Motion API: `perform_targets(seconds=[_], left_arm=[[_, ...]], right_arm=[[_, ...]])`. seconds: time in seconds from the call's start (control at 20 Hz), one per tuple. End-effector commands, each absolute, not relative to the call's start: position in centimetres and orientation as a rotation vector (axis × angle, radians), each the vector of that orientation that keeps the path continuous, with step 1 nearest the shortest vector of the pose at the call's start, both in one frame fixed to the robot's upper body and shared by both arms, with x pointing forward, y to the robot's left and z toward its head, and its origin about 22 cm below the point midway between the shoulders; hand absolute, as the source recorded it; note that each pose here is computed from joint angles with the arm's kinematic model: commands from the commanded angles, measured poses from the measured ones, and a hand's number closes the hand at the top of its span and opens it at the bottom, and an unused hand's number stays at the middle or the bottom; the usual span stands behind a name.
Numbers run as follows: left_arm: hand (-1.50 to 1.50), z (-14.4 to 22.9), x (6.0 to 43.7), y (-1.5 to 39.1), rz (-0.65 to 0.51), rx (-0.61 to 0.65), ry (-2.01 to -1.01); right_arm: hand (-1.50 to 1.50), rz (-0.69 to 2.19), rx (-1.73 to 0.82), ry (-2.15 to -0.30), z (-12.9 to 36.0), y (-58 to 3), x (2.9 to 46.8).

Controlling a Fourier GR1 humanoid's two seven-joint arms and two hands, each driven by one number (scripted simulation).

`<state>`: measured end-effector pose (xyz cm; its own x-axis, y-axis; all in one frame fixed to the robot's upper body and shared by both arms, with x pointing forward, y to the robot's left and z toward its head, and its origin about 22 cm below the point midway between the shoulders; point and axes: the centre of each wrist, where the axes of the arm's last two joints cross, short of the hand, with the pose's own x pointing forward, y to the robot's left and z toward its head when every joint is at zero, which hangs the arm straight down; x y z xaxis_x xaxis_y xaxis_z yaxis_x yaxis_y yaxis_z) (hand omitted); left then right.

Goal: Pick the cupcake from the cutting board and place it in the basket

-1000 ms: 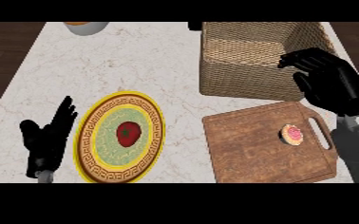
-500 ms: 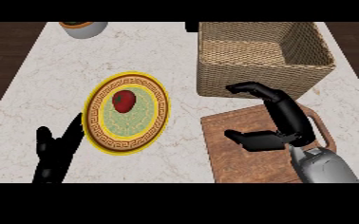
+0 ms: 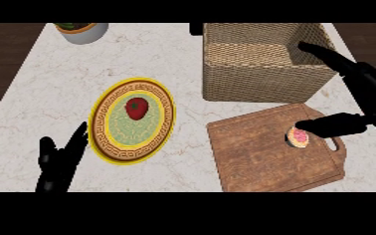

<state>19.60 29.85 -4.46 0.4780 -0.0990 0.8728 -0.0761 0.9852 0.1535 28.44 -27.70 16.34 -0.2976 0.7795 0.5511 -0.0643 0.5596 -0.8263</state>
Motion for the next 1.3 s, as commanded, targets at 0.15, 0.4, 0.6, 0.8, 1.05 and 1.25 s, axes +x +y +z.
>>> perform_targets(seconds=[0.15,0.4,0.6,0.8,1.05,1.25], left_arm=[[0.0,-5.6,18.8,30.4,-0.015,0.169,-1.005],[0.0,-5.2,18.8,30.2,-0.017,0.184,-1.027],[0.0,-5.3,19.5,30.6,-0.003,0.172,-1.008],[0.0,-6.2,18.8,29.7,-0.021,0.171,-1.003],[0.0,-5.3,20.0,29.9,-0.033,0.161,-1.02],[0.0,-6.1,20.4,28.5,-0.021,0.137,-1.026]], right_arm=[[-1.5,1.212,-0.793,-1.42,27.0,-29.9,25.9],[-1.5,1.342,-0.697,-1.184,30.6,-31.6,25.4],[-1.5,1.376,-0.682,-1.084,33.3,-32.7,24.7],[-1.5,1.4,-0.679,-1.046,31.9,-32.9,23.9],[-1.5,1.392,-0.636,-1.06,31.7,-34.0,23.8],[-1.5,1.337,-0.631,-1.093,27.8,-31.8,24.1]])
